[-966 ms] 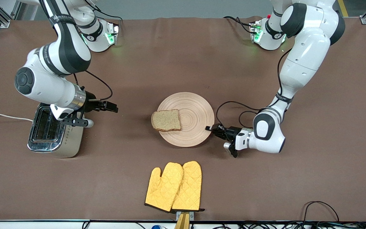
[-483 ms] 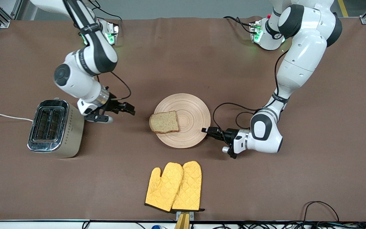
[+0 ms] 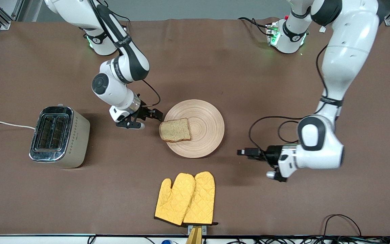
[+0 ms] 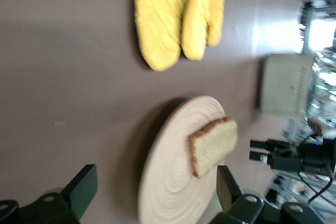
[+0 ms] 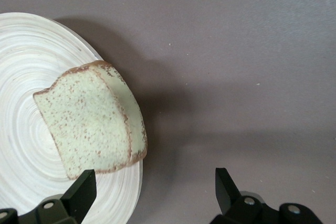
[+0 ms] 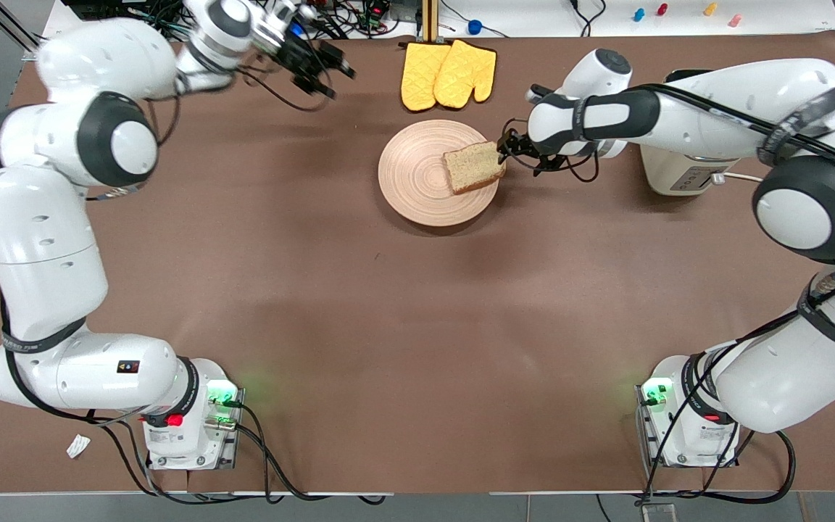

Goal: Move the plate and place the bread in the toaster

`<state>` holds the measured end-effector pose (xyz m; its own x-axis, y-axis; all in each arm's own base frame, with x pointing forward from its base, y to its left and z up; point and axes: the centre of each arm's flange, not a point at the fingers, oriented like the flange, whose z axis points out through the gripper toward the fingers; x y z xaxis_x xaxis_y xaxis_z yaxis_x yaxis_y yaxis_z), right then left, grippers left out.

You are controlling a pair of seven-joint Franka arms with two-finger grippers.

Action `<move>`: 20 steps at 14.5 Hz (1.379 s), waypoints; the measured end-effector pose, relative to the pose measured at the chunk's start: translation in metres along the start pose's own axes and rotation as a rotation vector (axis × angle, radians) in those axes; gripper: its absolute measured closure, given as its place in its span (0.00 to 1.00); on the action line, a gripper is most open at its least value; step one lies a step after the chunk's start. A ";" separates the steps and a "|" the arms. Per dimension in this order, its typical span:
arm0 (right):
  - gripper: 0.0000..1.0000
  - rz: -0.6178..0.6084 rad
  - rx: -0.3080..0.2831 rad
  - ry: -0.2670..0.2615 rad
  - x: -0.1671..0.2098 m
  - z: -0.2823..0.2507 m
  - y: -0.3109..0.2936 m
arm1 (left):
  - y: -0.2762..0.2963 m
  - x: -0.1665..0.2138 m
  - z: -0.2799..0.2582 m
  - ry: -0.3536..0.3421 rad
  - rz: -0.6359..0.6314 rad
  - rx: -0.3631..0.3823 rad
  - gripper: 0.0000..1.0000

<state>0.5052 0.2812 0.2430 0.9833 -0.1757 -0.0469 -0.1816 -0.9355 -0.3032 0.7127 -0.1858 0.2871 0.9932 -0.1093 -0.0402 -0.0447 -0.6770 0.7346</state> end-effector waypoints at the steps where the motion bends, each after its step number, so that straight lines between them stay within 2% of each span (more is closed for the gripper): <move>1: 0.00 0.003 0.003 0.005 0.004 0.004 -0.002 | 0.006 0.002 -0.028 0.028 -0.012 0.042 0.00; 3: 0.04 0.007 0.012 0.024 0.014 0.009 -0.006 | 0.022 0.002 -0.079 0.084 -0.058 0.141 0.00; 4: 0.09 0.007 0.016 0.029 0.019 0.011 -0.009 | 0.034 -0.001 -0.100 0.107 -0.083 0.211 0.00; 5: 0.09 0.007 0.019 0.031 0.023 0.013 -0.012 | 0.048 -0.007 -0.118 0.118 -0.105 0.294 0.00; 6: 0.13 0.006 0.022 0.033 0.026 0.015 -0.014 | 0.064 -0.016 -0.131 0.112 -0.125 0.389 0.00; 8: 0.35 0.005 0.025 0.036 0.030 0.017 -0.018 | 0.092 -0.036 -0.148 0.081 -0.137 0.568 0.00; 9: 0.35 0.004 0.026 0.037 0.030 0.017 -0.018 | 0.105 -0.046 -0.155 0.072 -0.126 0.642 0.00; 11: 0.47 0.005 0.028 0.036 0.031 0.018 -0.020 | 0.131 -0.063 -0.174 0.071 -0.097 0.745 0.00; 12: 0.47 0.011 0.033 0.034 0.030 0.019 -0.021 | 0.144 -0.071 -0.187 0.082 -0.086 0.776 0.00; 14: 0.60 0.017 0.044 0.030 0.028 0.021 -0.026 | 0.167 -0.087 -0.221 0.133 -0.073 0.811 0.00; 15: 0.60 0.016 0.047 0.029 0.027 0.021 -0.029 | 0.175 -0.098 -0.242 0.157 -0.084 0.824 0.00; 16: 0.65 0.013 0.048 0.029 0.026 0.022 -0.031 | 0.178 -0.111 -0.265 0.170 -0.103 0.839 0.00; 18: 0.84 0.013 0.048 0.028 0.025 0.022 -0.032 | 0.182 -0.139 -0.305 0.182 -0.138 0.853 0.00; 19: 0.84 0.013 0.048 0.028 0.026 0.023 -0.031 | 0.185 -0.152 -0.318 0.182 -0.149 0.850 0.00; 20: 0.91 0.013 0.048 0.028 0.026 0.023 -0.031 | 0.187 -0.163 -0.326 0.177 -0.152 0.840 0.00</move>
<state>0.5362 0.3130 0.2297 0.9801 -0.1968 -0.0248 -0.1931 -0.9174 -0.3480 0.5773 -0.0574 0.6521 0.9938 0.0934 0.0600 0.0945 -0.9954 -0.0161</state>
